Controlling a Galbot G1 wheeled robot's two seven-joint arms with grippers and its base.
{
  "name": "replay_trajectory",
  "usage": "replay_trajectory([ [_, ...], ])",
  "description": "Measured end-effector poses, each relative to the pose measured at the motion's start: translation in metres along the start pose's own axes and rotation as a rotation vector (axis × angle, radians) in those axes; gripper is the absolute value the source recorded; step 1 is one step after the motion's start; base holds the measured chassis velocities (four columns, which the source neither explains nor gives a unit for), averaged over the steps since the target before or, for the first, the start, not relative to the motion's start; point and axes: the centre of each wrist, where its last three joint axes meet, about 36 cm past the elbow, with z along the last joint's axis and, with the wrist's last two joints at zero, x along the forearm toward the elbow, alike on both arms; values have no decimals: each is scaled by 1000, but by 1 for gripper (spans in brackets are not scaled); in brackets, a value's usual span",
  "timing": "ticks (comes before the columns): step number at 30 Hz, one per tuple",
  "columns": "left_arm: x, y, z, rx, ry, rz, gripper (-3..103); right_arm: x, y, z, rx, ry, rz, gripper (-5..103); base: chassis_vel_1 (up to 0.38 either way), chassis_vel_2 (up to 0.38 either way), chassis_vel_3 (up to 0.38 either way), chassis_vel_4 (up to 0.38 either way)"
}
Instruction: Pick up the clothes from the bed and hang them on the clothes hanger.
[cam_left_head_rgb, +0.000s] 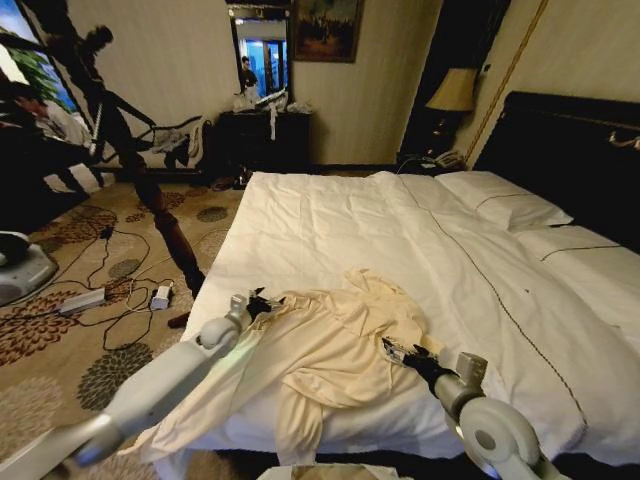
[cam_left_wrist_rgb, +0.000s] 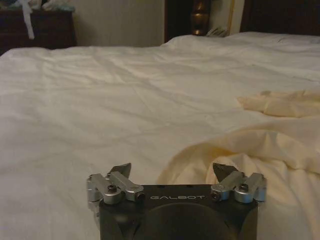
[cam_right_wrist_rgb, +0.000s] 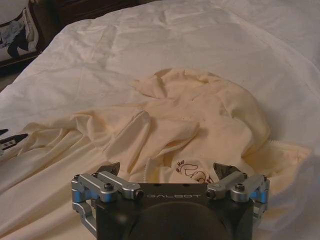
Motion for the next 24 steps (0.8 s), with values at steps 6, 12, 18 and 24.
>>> replay_trajectory([
  [6, -5, -5, 8, 28, 17, -24, 70, 1, 0, 0, 3, 1, 2, 100, 0, 0, 0, 0],
  [12, -11, -3, 6, 49, 3, -36, 48, 0, -2, 2, 43, 0, 16, 100, 0, 0, 0, 0],
  [18, -12, -2, 6, 53, -1, -34, 22, -9, -6, 15, 222, -42, -2, 100, 0, 0, 0, 0],
  [24, -8, 0, 6, 54, -9, -39, 5, -23, -5, 14, 285, -62, -38, 100, 0, 0, 0, 0],
])
